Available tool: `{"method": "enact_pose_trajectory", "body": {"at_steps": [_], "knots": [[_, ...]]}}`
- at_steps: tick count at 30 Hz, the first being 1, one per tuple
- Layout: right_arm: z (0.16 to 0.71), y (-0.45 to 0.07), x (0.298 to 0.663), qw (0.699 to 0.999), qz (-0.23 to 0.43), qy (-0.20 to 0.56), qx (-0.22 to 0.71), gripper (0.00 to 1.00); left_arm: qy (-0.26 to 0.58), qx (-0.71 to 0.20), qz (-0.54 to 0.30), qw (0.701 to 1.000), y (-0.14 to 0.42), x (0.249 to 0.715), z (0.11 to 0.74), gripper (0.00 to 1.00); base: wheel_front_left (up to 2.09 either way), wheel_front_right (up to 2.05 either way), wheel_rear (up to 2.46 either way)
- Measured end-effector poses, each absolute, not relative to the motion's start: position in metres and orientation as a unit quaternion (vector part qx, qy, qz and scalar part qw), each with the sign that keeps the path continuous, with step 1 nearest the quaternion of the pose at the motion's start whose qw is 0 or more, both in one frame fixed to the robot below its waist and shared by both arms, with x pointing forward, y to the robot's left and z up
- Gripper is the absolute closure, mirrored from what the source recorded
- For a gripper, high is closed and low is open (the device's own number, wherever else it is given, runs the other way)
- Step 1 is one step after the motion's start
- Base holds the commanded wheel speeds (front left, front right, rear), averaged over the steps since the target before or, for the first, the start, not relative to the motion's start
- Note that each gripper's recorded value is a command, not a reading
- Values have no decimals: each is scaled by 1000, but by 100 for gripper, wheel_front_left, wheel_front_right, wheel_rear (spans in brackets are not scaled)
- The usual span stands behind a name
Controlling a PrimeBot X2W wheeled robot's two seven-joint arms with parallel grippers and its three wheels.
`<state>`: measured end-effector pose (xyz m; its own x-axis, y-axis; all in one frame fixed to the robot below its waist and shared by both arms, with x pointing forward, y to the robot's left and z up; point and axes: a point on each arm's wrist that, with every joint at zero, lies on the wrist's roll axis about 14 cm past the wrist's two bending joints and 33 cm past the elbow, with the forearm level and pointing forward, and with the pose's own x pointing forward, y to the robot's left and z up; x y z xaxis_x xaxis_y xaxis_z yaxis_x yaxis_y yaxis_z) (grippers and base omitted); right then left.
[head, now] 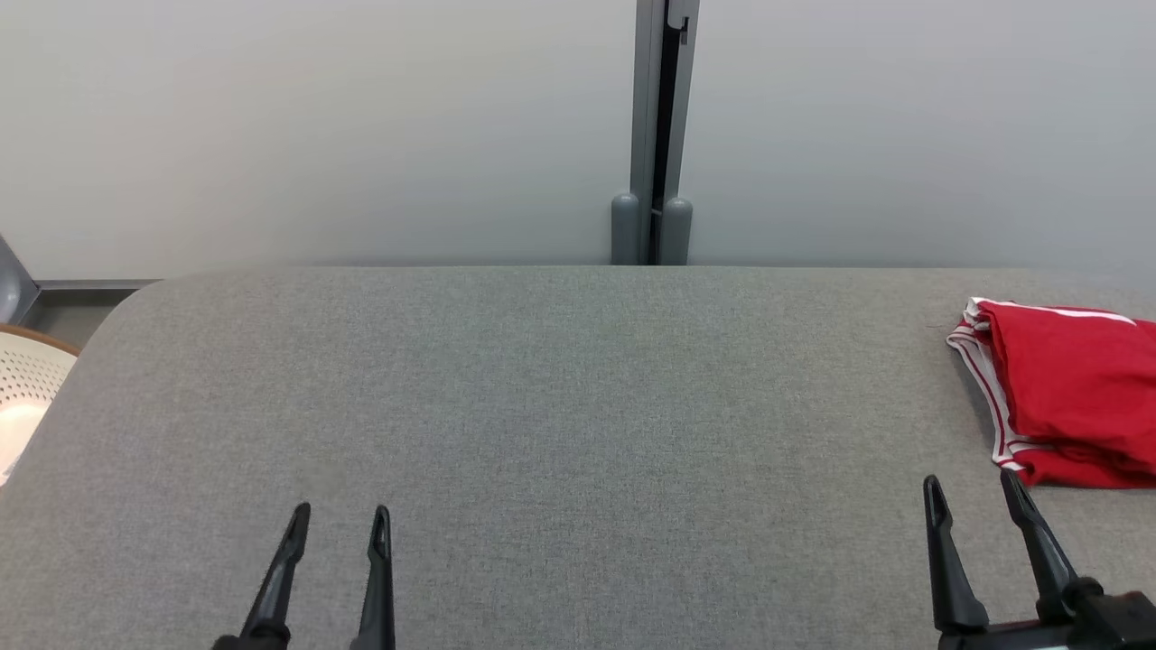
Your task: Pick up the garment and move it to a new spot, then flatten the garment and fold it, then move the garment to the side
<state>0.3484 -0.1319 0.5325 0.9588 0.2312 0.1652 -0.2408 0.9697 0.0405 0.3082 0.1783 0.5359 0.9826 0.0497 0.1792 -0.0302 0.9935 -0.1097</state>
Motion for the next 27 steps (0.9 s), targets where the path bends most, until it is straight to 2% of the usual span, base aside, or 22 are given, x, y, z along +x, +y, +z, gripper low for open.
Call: {"method": "enact_pose_trajectory", "body": {"at_steps": [9, 22, 23, 27], "knots": [[515, -152, 327, 995, 81, -56, 34, 0, -48, -43, 24, 998, 180, 278, 505, 0, 0, 0, 0], [512, -150, 321, 995, 82, -53, 38, 0, -41, -31, 26, 998, 181, 278, 501, 0, 0, 0, 0], [510, -150, 321, 995, 81, -48, 40, 100, -38, -32, 25, 998, 181, 278, 498, 100, 0, 0, 0], [495, -151, 317, 996, 76, -24, 51, 100, -17, -42, 25, 999, 179, 275, 486, 100, 0, 0, 0]]}}
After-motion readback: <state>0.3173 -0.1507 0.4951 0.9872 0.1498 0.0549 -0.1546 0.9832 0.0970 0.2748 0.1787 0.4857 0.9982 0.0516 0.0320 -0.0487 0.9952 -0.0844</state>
